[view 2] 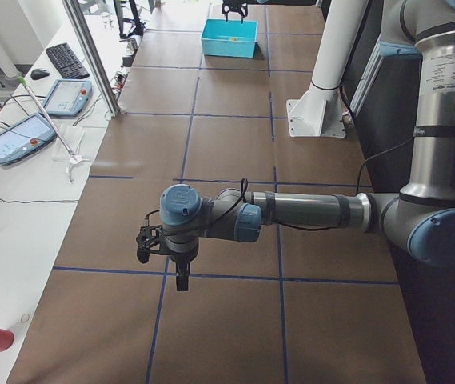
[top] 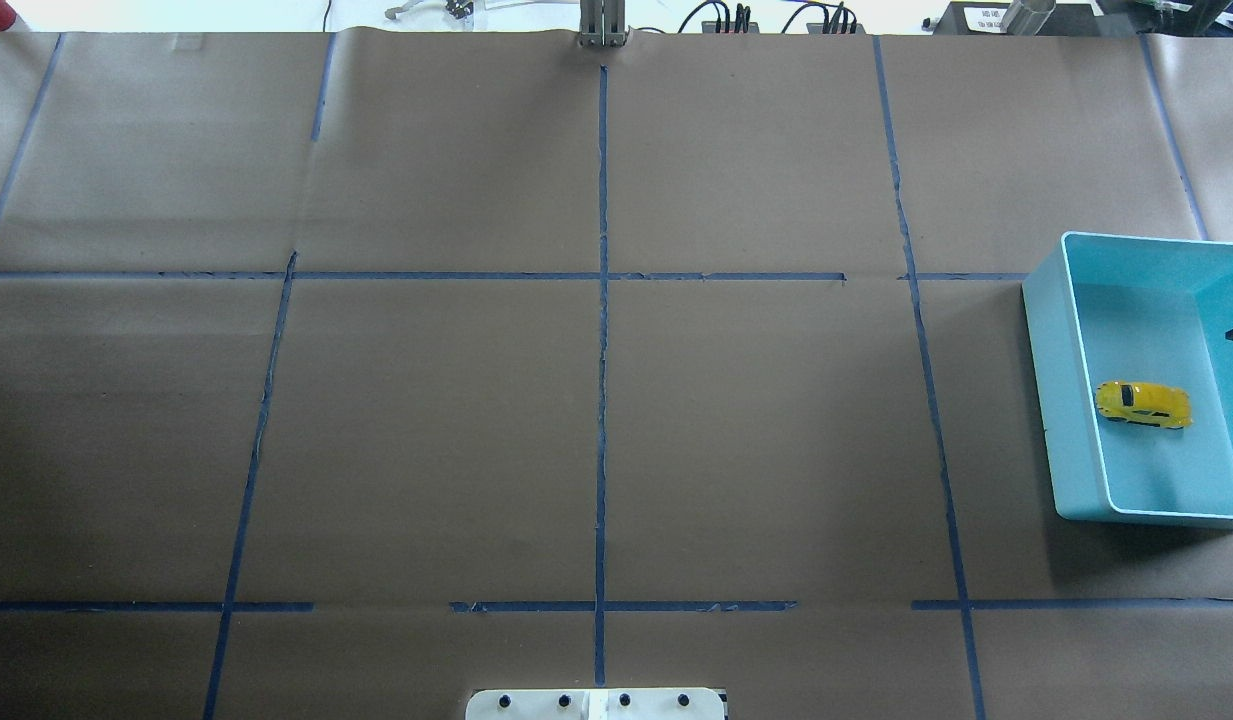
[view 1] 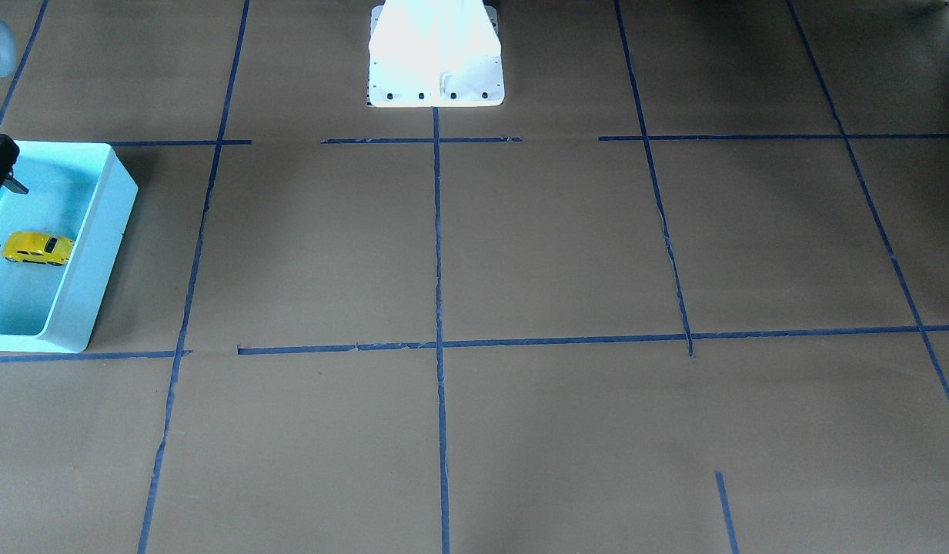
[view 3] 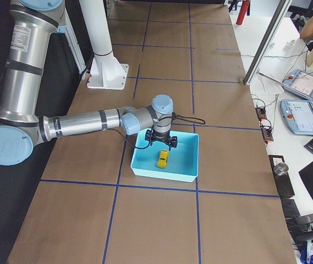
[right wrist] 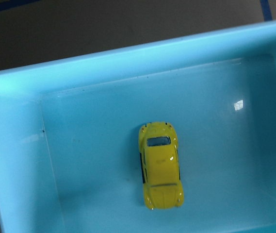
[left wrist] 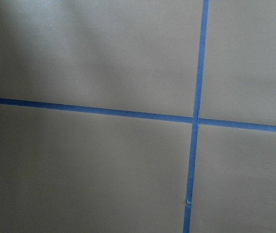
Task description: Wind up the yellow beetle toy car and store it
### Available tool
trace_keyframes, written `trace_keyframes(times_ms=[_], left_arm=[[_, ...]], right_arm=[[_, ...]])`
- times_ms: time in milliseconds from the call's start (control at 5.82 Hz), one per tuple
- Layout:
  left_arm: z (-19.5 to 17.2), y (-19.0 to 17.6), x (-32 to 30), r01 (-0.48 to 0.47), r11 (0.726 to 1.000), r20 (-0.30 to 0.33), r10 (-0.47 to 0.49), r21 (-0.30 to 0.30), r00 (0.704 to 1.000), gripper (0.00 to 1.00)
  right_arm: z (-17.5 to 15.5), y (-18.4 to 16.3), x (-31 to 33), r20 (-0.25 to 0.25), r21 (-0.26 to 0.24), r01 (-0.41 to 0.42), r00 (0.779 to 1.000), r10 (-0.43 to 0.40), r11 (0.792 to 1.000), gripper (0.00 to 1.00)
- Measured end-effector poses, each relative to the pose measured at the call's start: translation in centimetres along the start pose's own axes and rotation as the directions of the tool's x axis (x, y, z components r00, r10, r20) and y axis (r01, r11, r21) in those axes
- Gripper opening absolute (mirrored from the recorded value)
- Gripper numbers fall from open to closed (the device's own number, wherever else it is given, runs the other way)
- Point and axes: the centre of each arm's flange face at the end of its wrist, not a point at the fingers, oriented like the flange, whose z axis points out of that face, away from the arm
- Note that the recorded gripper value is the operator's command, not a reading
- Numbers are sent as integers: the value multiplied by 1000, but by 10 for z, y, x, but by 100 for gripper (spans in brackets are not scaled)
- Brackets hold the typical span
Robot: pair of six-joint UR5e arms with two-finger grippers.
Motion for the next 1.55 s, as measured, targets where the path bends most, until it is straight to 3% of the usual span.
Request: trace_keyframes(times_ms=[172, 344, 516, 688, 859, 1031, 1203, 1375, 1547], left_arm=[[0, 0, 0, -1, 1000, 0, 1, 1, 1000, 100], [0, -1, 1, -1, 1000, 0, 1, 1, 1000, 100], [0, -1, 1, -2, 1000, 0, 2, 1, 1000, 100], [0, -1, 2, -3, 1000, 0, 3, -1, 1000, 100], [0, -1, 2, -4, 1000, 0, 4, -1, 1000, 100], [1, -1, 3, -5, 1000, 0, 5, -2, 1000, 100], [1, -1, 3, -6, 1000, 0, 6, -2, 1000, 100], [1, -1, 3, -6, 1000, 0, 6, -2, 1000, 100], [1, -1, 3, -6, 1000, 0, 6, -2, 1000, 100]], right_arm=[[-17, 26, 8, 20, -22, -128, 992, 128, 992, 100], [-29, 49, 17, 37, -50, -249, 967, 251, 967, 100], [-42, 74, 23, 36, -66, -406, 912, 409, 911, 100], [-58, 95, 27, 22, -62, -571, 819, 573, 819, 100], [-76, 113, 31, 28, -26, -694, 719, 694, 720, 100], [-93, 129, 32, 60, 23, -826, 563, 824, 563, 100], [-105, 138, 32, 77, 43, -923, 385, 920, 382, 100], [-108, 144, 31, 64, 43, -963, 269, 961, 266, 100], [-110, 149, 31, 31, 42, -985, 169, 985, 167, 100]])
